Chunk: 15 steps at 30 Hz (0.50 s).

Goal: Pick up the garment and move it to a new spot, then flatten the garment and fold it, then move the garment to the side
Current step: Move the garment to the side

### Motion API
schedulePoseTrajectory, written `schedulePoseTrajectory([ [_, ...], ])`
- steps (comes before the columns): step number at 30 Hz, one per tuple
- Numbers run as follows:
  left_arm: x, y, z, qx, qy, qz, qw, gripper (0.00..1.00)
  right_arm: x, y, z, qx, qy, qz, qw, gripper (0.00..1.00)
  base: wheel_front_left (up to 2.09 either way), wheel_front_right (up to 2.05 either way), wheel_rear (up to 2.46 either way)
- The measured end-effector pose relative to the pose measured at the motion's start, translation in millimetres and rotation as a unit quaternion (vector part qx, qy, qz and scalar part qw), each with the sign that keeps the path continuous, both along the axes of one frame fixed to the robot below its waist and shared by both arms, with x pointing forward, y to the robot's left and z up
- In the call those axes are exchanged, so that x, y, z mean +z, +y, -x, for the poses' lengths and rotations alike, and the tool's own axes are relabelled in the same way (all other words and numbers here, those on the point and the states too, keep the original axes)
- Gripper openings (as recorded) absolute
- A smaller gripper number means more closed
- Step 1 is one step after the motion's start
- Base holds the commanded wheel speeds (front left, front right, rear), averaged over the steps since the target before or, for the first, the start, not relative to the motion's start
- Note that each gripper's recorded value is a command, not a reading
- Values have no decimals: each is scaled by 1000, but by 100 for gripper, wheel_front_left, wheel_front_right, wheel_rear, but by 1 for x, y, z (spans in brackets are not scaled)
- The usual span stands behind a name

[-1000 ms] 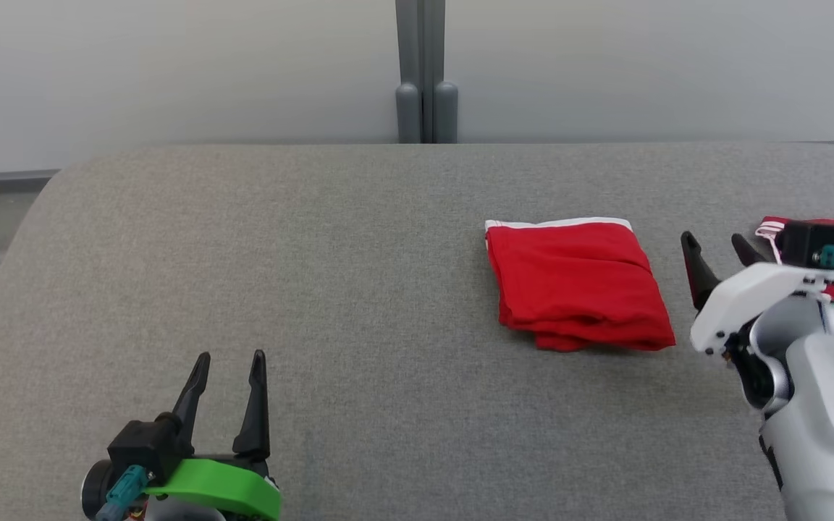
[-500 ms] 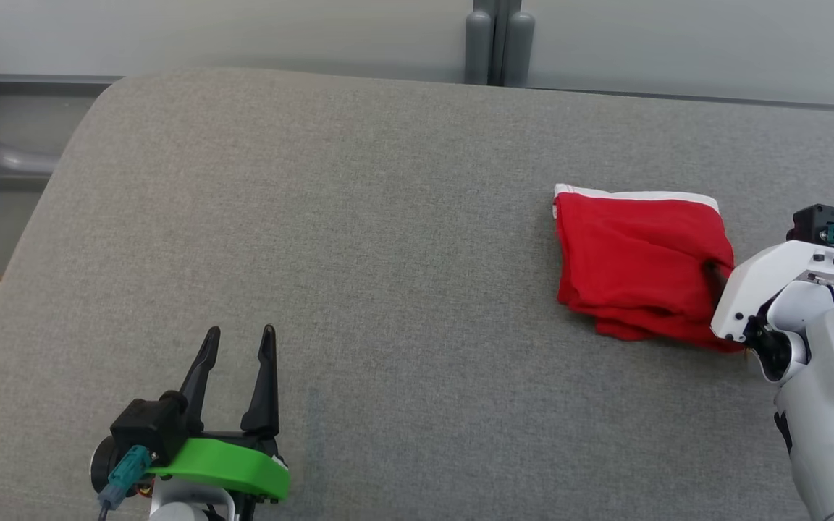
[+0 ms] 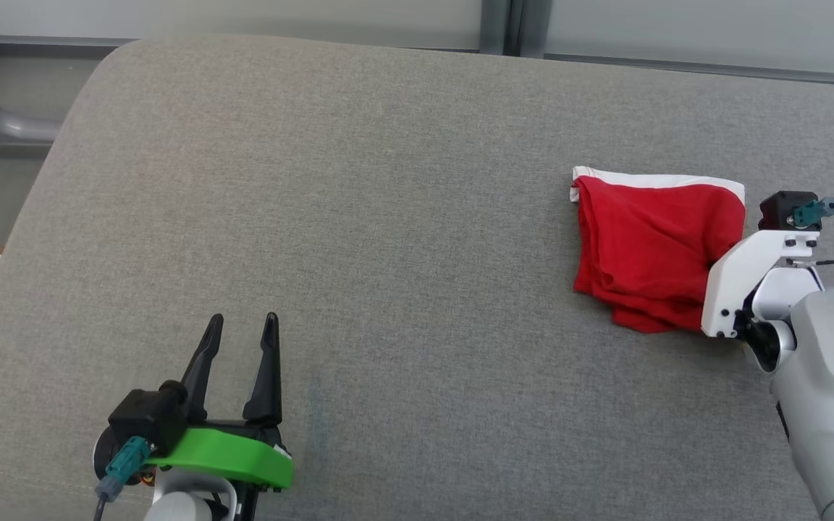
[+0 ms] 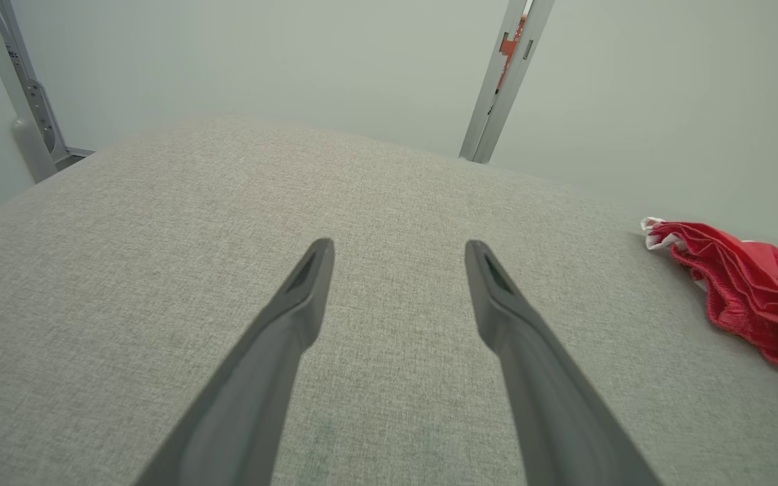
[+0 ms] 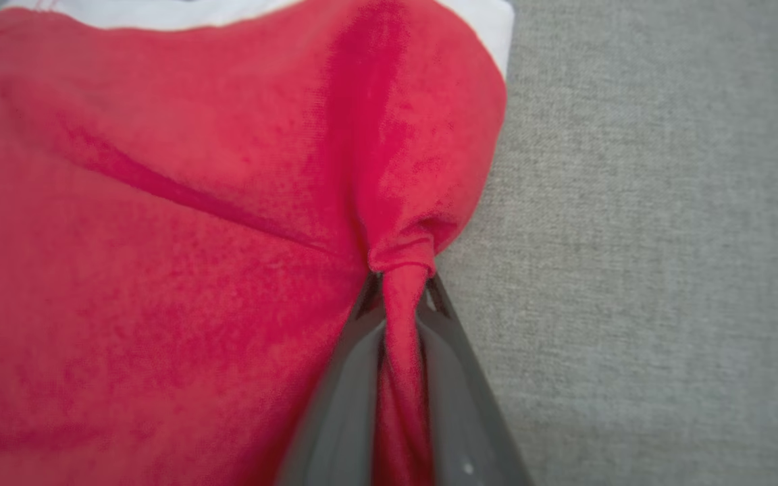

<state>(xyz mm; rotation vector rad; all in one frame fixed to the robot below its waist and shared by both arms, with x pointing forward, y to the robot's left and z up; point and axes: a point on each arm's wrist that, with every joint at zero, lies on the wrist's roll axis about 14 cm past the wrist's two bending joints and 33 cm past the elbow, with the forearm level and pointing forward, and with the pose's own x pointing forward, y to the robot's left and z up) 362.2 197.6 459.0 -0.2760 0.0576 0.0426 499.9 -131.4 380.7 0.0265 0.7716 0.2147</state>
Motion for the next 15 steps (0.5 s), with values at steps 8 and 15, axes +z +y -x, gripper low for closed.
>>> schedulePoseTrajectory([
  [8,16,-9,-23,-10,-29,15,999,100,51,-13,-27,91,-85,110,986,0,0,0,0],
  [15,19,-40,-54,-57,-43,25,997,100,103,-58,-33,121,-121,182,968,0,0,0,0],
])
